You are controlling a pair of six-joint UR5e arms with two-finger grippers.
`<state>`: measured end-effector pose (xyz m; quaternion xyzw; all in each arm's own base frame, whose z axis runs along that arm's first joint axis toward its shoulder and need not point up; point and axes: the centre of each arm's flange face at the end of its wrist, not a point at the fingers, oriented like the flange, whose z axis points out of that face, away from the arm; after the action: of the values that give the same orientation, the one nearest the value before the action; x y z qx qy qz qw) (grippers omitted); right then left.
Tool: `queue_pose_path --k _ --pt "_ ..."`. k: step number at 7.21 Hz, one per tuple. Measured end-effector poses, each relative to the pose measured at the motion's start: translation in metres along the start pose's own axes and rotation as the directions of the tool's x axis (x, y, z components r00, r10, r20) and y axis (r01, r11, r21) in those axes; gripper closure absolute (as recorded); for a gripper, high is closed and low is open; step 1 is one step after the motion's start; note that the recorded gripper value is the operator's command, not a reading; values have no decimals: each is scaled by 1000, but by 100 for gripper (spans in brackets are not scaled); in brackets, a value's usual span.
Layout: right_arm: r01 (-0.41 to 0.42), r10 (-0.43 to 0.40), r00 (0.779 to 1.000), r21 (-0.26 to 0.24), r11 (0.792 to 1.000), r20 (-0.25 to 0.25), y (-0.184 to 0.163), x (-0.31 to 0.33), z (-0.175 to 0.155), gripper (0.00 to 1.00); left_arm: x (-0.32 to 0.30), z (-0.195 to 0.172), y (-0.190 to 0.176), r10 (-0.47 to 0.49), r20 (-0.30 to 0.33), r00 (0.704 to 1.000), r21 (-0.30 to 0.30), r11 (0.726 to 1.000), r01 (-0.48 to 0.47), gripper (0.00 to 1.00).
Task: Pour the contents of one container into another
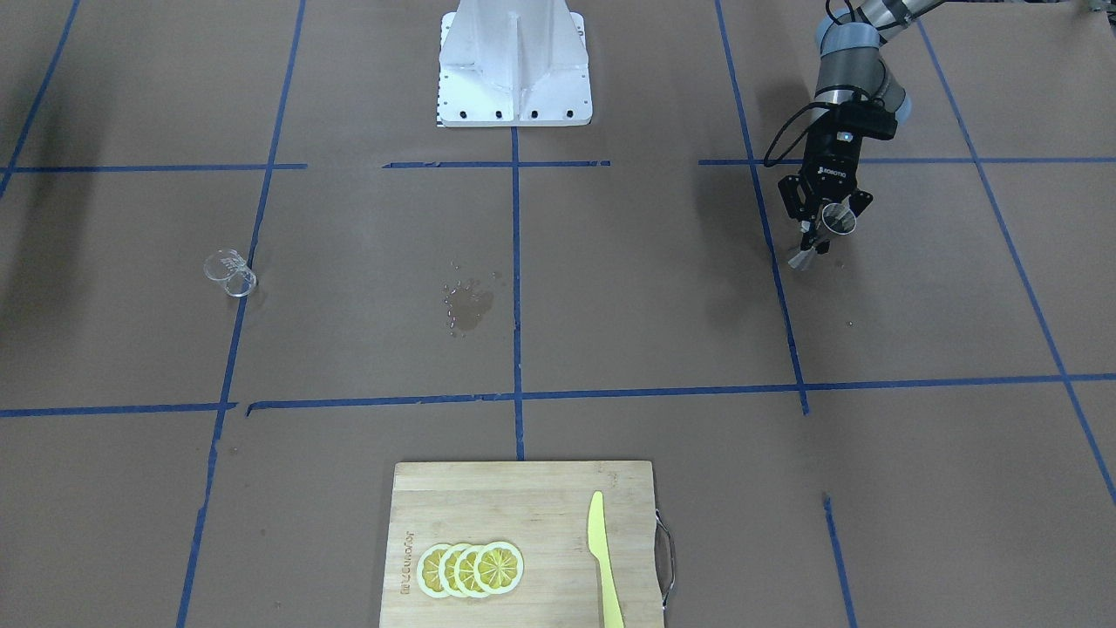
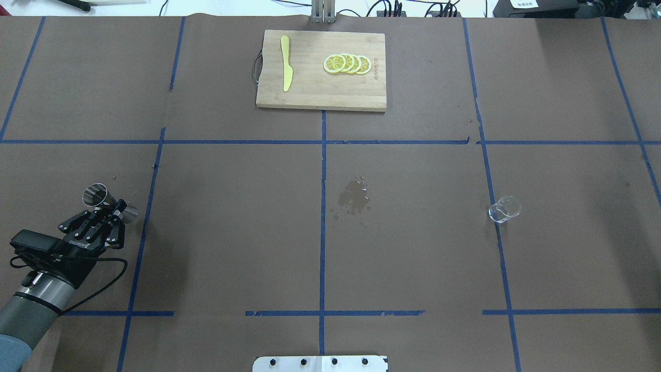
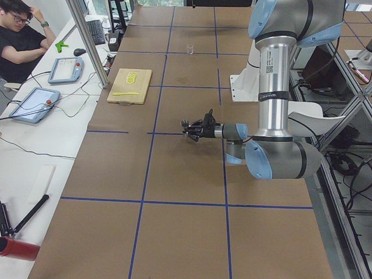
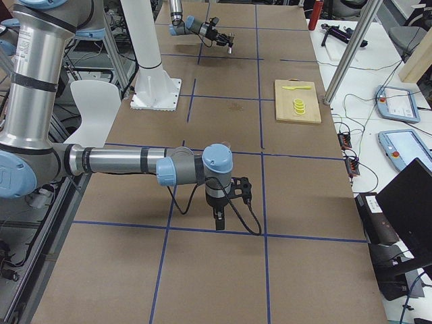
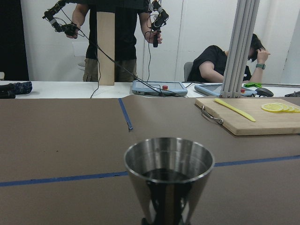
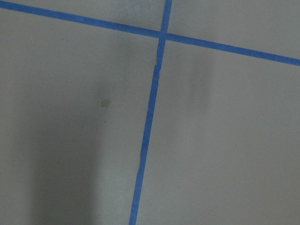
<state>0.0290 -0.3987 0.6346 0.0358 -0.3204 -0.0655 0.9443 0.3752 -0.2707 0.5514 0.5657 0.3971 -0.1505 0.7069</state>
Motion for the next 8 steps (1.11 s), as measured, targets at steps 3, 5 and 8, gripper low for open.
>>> queue_pose_path --k 3,5,8 --pt "-3 3 1000 -1 1000 -1 1 1 1 0 0 1 4 22 7 1000 -6 1000 -22 100" --pt "-4 4 1000 -1 1000 -2 1 2 1 0 -2 1 7 32 9 999 -10 999 -32 100" --pt "-4 4 1000 -1 1000 -2 1 2 1 0 -3 1 12 37 9 999 -16 999 -37 100"
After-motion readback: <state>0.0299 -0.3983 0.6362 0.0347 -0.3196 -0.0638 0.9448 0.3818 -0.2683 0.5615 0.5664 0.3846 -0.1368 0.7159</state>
